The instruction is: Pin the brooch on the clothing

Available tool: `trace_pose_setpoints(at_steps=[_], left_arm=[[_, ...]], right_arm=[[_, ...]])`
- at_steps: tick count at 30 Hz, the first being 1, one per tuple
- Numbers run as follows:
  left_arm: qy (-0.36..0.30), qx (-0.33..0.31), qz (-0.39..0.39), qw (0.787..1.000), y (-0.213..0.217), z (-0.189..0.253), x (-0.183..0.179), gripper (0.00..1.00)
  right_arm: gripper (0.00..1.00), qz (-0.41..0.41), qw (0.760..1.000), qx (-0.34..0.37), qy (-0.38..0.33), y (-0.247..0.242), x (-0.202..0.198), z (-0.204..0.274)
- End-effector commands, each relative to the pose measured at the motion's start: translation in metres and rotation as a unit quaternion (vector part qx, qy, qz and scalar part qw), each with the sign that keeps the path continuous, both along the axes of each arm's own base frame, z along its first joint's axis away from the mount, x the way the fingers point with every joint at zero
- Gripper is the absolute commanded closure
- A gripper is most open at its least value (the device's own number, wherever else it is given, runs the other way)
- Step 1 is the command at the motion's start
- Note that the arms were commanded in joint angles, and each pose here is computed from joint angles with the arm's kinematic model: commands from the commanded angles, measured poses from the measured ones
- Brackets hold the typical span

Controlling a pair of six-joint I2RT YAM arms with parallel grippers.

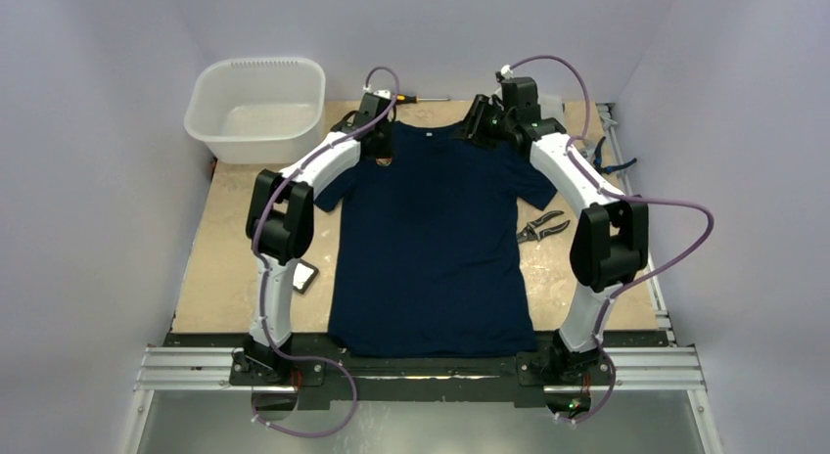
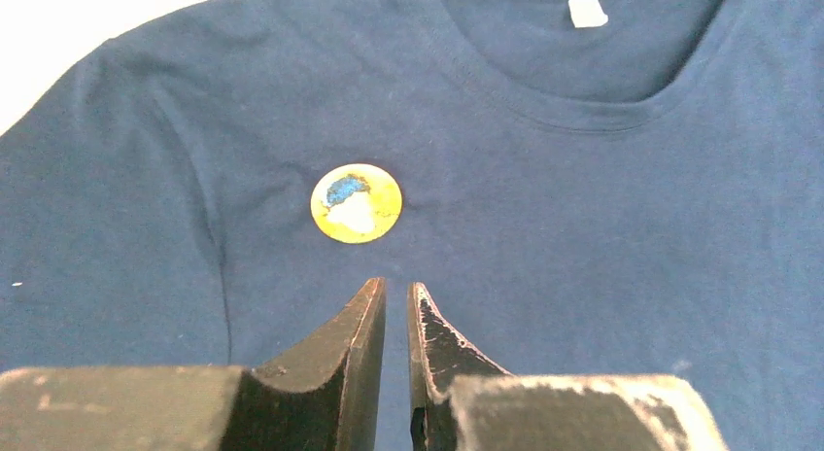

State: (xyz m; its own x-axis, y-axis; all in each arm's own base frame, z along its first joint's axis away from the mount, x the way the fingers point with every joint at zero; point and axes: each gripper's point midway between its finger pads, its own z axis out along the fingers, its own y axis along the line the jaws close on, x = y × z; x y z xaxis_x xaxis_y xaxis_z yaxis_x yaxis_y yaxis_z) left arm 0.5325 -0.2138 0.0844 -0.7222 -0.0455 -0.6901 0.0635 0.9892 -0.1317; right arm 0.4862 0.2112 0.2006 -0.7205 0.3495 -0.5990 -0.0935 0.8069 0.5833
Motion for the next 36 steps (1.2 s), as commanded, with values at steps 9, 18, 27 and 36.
trace_pose_setpoints(at_steps=[9, 18, 27, 36], left_arm=[[-0.105, -0.016, -0.004, 0.994, 0.025, 0.131, -0.044, 0.85], [-0.186, -0.011, -0.018, 0.982, 0.061, 0.198, -0.113, 0.74], [-0.233, 0.009, -0.004, 0.973, 0.099, 0.218, -0.172, 0.63], [-0.280, 0.025, 0.036, 0.959, 0.136, 0.223, -0.214, 0.57]], right_arm=[[0.48, 0.009, 0.994, -0.005, -0.109, -0.021, -0.049, 0.097], [0.39, 0.004, 0.982, -0.013, -0.191, -0.045, -0.107, 0.148], [0.31, 0.009, 0.965, -0.012, -0.261, -0.061, -0.165, 0.174], [0.20, -0.003, 0.951, -0.020, -0.310, -0.080, -0.206, 0.170]])
